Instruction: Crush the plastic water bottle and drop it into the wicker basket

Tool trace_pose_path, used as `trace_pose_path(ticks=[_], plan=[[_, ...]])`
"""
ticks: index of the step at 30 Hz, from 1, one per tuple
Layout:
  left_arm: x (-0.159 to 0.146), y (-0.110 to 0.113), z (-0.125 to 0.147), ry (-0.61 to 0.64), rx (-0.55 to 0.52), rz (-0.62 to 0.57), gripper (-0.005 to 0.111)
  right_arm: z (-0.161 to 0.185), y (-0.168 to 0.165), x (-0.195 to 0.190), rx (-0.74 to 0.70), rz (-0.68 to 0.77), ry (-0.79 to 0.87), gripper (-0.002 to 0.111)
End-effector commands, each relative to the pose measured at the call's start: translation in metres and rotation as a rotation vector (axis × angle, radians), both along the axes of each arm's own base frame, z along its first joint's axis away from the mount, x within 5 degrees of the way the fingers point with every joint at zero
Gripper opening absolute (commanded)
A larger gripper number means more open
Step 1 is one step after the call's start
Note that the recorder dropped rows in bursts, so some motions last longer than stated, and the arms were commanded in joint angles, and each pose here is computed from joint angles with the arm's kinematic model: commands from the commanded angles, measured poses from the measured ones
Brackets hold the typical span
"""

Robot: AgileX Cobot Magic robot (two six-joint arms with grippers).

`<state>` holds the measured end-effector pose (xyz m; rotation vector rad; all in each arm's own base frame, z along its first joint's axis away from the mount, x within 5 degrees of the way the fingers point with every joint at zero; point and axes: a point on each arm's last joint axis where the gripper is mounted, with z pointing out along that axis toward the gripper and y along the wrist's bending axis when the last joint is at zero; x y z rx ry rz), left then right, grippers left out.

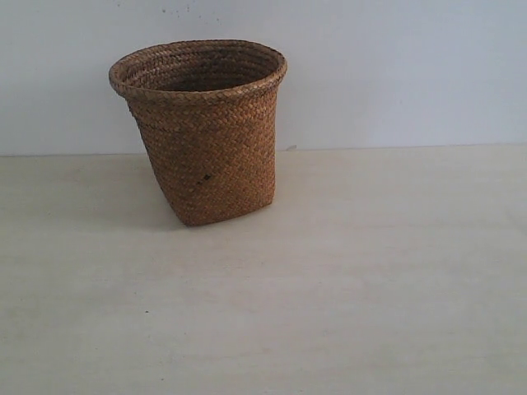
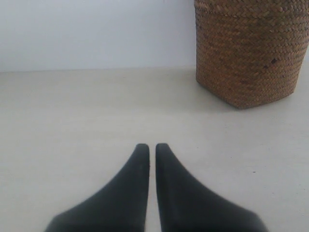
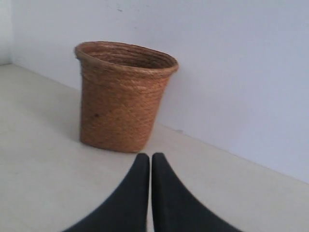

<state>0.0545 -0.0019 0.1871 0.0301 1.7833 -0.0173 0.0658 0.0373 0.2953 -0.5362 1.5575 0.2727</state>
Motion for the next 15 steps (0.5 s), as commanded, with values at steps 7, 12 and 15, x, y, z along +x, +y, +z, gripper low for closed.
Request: trace_pose_path(ticks=[7, 12, 15], plan=[[0.0, 0.0, -0.001, -0.002, -0.01, 0.002, 0.004, -0.049, -0.027, -0.002, 0.136, -0.346, -0.116, 0.0], [0.0, 0.0, -0.001, -0.002, -0.01, 0.002, 0.004, -0.056, -0.033, -0.009, 0.144, -0.422, -0.163, 0.0], [0.0, 0.0, -0.001, -0.002, -0.01, 0.002, 0.004, -0.066, -0.034, -0.009, 0.147, -0.443, -0.128, 0.0]])
